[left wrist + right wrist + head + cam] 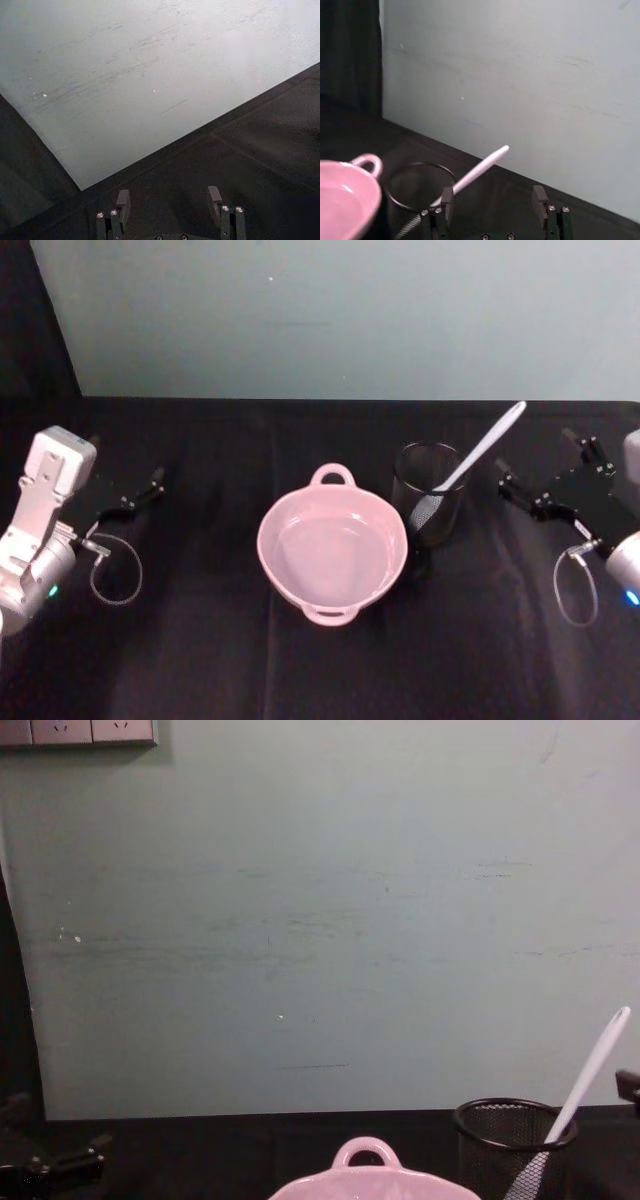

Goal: Use the one hand to pick up the spoon and stir the clear water in the bowl.

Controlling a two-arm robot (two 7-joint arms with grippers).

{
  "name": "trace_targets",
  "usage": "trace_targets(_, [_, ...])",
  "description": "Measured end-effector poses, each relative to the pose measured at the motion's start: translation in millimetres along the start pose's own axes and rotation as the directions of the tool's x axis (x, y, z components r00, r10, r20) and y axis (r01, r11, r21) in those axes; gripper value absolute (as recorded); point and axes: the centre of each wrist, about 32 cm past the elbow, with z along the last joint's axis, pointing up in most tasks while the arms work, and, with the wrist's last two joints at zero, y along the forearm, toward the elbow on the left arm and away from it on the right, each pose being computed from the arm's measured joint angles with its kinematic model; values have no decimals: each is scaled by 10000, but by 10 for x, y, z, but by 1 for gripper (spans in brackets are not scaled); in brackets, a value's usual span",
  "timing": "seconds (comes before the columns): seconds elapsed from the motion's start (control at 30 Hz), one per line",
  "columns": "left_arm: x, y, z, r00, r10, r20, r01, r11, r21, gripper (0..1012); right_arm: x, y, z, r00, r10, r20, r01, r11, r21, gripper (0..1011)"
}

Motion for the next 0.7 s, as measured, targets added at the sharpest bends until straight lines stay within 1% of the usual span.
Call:
trace_targets(0.03, [0,0,0,10000,0,1,0,10000,0,1011,6,-17,11,9998,48,-203,-47,10000,42,1003])
trace_targets(0.07, [0,0,0,10000,0,0,0,10000,0,1011,12,-38,33,9982,158,-576,-150,9998,137,1003])
trace_targets(0.1, [0,0,0,10000,0,0,0,10000,-1,1011,12,-46,42,9965,236,-802,-221,9996,194,1002])
trace_targets(0.13, [0,0,0,10000,1,0,-1,10000,0,1011,5,-59,50,9912,355,-1278,-320,9990,297,1002])
trace_targets(0.2, [0,0,0,10000,0,1,0,10000,0,1011,-6,-59,55,9823,407,-1827,-344,9987,372,1003])
trace_targets(0.23, [0,0,0,10000,0,1,0,10000,-1,1011,-30,-49,57,9698,379,-2411,-286,9987,418,1003])
trace_targets(0.27, [0,0,0,10000,1,1,-1,10000,-1,1011,-30,-49,57,9698,379,-2411,-286,9987,418,1002])
trace_targets(0.3, [0,0,0,10000,0,1,0,10000,0,1011,-55,-33,60,9548,314,-2955,-194,9989,436,1003])
trace_targets(0.33, [0,0,0,10000,0,0,0,10000,0,1011,-68,-22,61,9454,252,-3248,-117,9990,434,1002])
trace_targets(0.37, [0,0,0,10000,0,0,0,10000,0,1011,-94,-2,57,9251,143,-3795,1,9993,379,1002])
trace_targets(0.43, [0,0,0,10000,-1,0,1,10000,0,1011,-120,23,54,9030,46,-4296,106,9994,329,1003])
trace_targets(0.47, [0,0,0,10000,0,1,0,10000,0,1011,-145,50,56,8800,-72,-4749,231,9994,276,1002])
trace_targets(0.53, [0,0,0,10000,0,1,0,10000,0,1011,-166,78,60,8587,-200,-5120,353,9992,202,1003])
trace_targets(0.57, [0,0,0,10000,1,0,-1,10000,0,1011,-186,103,66,8418,-314,-5389,460,9989,136,1003])
trace_targets(0.7, [0,0,0,10000,0,0,0,10000,1,1011,-231,163,82,8119,-549,-5812,646,9979,-39,1003])
